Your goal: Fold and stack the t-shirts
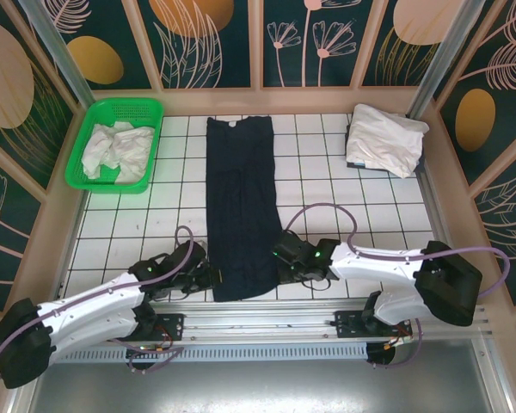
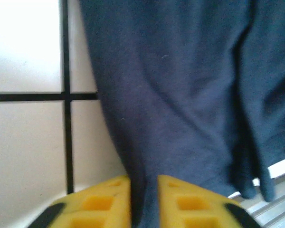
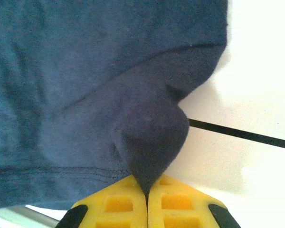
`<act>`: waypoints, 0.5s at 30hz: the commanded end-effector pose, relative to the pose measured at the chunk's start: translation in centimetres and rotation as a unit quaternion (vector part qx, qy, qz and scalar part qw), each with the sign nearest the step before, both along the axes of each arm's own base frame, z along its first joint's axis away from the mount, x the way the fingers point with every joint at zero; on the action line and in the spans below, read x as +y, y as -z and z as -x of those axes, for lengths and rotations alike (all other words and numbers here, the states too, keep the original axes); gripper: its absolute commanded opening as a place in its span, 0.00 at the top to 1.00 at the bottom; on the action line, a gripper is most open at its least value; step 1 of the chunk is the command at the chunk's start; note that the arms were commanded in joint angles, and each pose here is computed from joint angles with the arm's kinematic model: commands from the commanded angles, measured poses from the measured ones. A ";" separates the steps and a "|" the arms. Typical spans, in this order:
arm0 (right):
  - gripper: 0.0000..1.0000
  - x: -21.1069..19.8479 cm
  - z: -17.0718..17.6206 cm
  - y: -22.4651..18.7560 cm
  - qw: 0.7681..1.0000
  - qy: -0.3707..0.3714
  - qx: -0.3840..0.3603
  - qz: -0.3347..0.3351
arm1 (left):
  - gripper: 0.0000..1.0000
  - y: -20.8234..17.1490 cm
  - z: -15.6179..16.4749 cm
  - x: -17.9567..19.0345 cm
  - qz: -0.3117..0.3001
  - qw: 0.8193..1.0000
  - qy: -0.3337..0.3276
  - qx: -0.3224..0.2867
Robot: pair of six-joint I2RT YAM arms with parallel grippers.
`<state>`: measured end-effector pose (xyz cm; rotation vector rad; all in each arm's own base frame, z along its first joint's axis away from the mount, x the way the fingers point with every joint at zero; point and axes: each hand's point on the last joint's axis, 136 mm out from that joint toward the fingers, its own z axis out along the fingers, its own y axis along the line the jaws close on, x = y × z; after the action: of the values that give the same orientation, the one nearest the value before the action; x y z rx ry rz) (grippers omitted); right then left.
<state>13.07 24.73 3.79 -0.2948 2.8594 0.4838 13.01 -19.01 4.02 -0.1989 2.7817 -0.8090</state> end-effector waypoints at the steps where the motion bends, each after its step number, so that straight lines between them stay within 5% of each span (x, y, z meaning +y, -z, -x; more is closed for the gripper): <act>1: 0.98 0.2 -0.1 -1.2 1.000 0.001 -0.002 -0.018 | 0.65 -2.0 -0.6 0.1 -0.020 1.000 -0.002 -0.010; 6: 0.98 0.3 -0.8 -1.8 0.999 0.005 -0.010 -0.035 | 0.49 -2.2 0.4 0.8 -0.076 0.997 0.007 0.007; 11: 0.98 -0.2 -1.4 -1.5 0.999 0.005 -0.011 -0.032 | 0.45 -1.8 2.3 2.2 -0.133 0.990 0.006 0.038; 15: 0.98 -0.2 -1.5 -1.3 0.999 0.004 -0.011 -0.036 | 0.43 -0.4 3.4 0.4 -0.100 0.994 0.016 0.046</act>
<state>14.45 24.61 5.09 -0.2510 2.8285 0.5623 10.55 -19.04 5.74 -0.1101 2.9037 -0.5655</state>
